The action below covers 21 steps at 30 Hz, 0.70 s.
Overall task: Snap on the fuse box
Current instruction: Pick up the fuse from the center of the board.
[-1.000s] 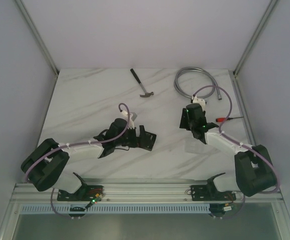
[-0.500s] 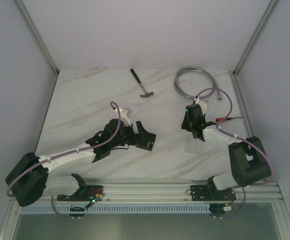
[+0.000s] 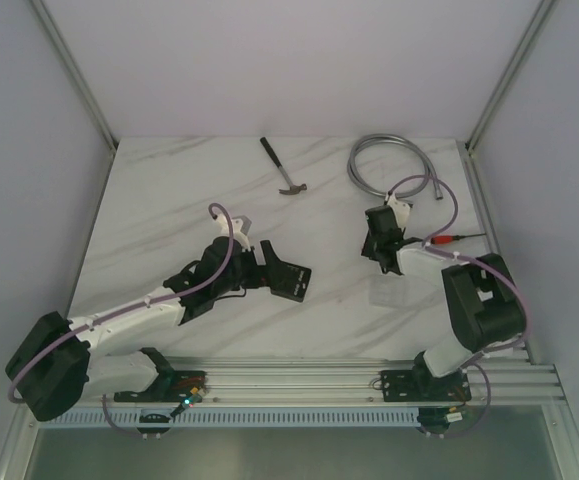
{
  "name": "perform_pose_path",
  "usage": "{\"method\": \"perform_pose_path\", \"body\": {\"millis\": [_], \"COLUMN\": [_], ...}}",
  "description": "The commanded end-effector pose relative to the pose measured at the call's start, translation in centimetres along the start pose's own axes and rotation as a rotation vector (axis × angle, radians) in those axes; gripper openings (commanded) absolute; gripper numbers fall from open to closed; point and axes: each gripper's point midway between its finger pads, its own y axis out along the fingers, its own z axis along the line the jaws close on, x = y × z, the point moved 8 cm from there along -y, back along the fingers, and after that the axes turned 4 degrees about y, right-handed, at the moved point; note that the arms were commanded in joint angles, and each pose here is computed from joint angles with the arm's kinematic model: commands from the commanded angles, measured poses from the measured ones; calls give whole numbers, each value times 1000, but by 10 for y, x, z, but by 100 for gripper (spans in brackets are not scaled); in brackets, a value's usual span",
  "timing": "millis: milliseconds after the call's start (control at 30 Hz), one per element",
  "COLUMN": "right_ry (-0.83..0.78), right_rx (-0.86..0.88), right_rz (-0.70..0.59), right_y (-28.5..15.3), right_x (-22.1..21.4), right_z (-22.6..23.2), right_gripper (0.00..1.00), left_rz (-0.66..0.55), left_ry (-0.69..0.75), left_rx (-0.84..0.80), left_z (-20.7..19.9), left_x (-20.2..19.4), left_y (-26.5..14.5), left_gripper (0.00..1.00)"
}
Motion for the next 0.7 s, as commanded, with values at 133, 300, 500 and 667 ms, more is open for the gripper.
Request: {"method": "perform_pose_path", "body": {"millis": [133, 300, 500, 667], "right_ry": [-41, -117, -227, -286], "right_rx": [27, 76, 126, 170], "right_rz": [-9, 36, 90, 110], "right_y": [14, 12, 3, -10], "right_x": [9, -3, -17, -23], "right_z": [11, 17, 24, 31], "right_gripper": [43, 36, 29, 29], "left_rz": [-7, 4, 10, 12], "left_ry": [18, 18, 16, 14], "left_rx": [33, 39, 38, 38], "left_z": [8, 9, 9, 9], "left_x": [0, -1, -2, -3], "left_y": [-2, 0, 1, 1], "left_gripper": [100, 100, 100, 100]}}
